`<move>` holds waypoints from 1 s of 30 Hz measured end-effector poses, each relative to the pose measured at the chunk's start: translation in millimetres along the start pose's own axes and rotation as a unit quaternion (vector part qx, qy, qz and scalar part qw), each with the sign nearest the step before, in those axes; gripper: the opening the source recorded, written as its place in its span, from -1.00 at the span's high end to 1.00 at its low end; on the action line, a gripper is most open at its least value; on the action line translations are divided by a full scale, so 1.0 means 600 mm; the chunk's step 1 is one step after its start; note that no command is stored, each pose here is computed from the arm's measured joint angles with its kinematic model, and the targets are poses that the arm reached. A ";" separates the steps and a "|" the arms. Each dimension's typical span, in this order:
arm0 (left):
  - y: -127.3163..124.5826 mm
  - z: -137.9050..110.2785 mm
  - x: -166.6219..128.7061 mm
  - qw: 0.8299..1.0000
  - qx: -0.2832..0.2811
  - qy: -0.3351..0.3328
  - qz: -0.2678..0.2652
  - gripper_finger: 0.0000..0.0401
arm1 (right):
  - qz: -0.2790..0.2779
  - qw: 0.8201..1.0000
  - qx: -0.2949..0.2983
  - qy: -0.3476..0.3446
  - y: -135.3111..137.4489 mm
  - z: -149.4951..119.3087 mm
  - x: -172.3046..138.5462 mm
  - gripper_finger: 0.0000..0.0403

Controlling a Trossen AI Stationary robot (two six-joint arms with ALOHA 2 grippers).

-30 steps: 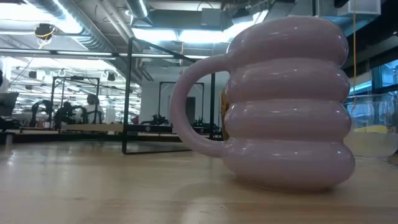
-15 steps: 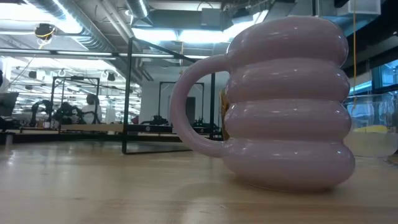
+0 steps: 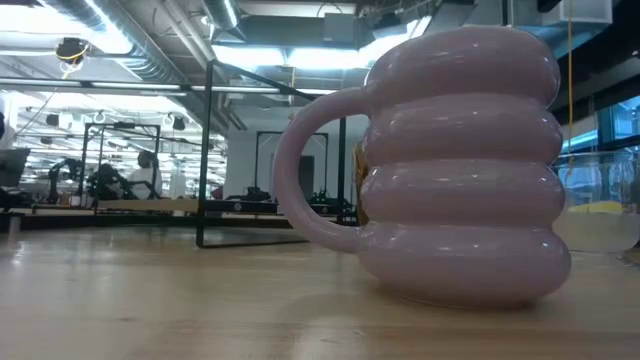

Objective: Stack small to large cups/mugs on shelf

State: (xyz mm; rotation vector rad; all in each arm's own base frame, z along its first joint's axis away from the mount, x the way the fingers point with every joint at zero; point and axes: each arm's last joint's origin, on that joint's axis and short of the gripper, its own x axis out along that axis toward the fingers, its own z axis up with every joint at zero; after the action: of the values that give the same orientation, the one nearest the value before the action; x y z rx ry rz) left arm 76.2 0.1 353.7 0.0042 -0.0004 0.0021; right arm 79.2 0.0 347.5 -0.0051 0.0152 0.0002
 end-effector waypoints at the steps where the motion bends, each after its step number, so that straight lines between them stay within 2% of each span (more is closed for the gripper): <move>1: 0.000 0.000 0.000 1.000 0.000 0.000 0.000 0.86 | 0.000 1.000 0.000 0.000 0.000 0.000 0.000 0.75; 12: 0.000 0.000 0.000 1.000 0.000 0.000 0.000 0.86 | 0.000 1.000 0.002 -0.018 0.000 0.006 0.000 0.75; 14: 0.000 0.000 0.000 1.000 0.000 0.000 0.000 0.86 | -0.002 1.000 0.016 -0.023 0.000 0.007 0.000 0.75; 20: 0.000 0.000 0.000 1.000 0.000 0.000 0.000 0.86 | -0.004 0.992 0.112 -0.053 -0.001 0.017 -0.001 0.75; 30: 0.000 0.000 0.000 1.000 0.000 0.000 0.000 0.86 | -0.003 0.992 0.116 -0.054 -0.001 0.017 -0.001 0.75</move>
State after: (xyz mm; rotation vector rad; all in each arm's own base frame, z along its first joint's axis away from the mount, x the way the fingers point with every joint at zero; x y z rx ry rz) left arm 76.1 0.0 353.7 0.0040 -0.0006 0.0016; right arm 78.6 -0.6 357.6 0.2281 -0.0931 -0.0078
